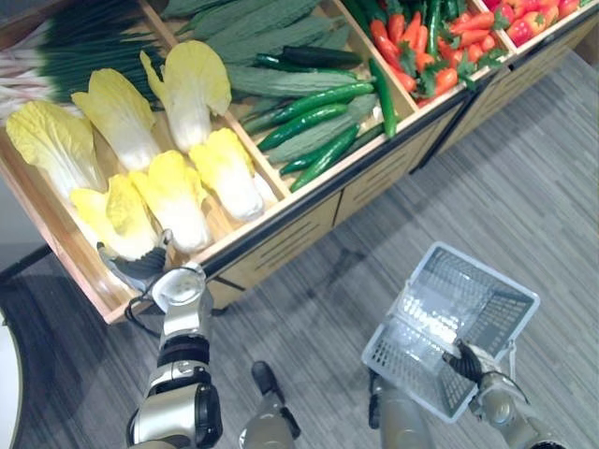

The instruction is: Pick vegetable in the basket

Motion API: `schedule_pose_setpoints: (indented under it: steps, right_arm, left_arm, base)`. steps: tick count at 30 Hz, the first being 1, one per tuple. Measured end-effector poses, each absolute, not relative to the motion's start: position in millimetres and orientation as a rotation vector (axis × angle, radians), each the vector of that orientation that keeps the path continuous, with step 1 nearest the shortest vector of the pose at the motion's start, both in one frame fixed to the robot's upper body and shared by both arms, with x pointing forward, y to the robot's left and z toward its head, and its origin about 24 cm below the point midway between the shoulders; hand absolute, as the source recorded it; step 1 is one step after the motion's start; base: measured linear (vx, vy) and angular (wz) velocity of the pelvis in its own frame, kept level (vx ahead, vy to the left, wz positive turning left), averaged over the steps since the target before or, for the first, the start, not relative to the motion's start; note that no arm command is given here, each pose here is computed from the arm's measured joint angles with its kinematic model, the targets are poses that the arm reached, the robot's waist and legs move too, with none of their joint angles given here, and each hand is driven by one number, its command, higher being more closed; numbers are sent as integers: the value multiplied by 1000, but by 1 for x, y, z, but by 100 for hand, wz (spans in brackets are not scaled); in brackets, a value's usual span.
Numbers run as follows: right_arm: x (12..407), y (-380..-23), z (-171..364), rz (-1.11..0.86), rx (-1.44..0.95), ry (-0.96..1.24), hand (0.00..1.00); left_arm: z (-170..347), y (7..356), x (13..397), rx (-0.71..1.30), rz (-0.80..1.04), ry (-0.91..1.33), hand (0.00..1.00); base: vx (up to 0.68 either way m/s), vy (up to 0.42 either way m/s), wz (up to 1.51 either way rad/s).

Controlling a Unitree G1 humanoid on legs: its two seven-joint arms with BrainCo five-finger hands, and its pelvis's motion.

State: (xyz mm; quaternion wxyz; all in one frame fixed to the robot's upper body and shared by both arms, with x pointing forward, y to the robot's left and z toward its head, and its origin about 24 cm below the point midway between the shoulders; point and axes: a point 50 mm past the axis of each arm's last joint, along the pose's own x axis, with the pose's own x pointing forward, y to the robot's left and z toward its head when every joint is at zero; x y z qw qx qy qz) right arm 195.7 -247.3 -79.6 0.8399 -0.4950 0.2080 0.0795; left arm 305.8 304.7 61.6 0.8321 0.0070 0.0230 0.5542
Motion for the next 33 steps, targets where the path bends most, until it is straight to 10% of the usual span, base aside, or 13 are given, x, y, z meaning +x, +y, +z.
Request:
schedule_pose_setpoints:
  steps: [24, 25, 33]
  right_arm:
    - [204, -248, -82, 188, -1015, 468, 100]
    - [206, -248, -81, 193, -1019, 466, 100]
    - [214, -247, -78, 211, -1028, 455, 100]
  left_arm:
    - [54, 333, 304, 10, 1242, 158, 0]
    - [53, 333, 303, 11, 1243, 164, 100]
    - [50, 347, 295, 45, 1271, 203, 100]
  base:
    - [25, -10, -5]
    - [17, -12, -11]
    - [15, -12, -3]
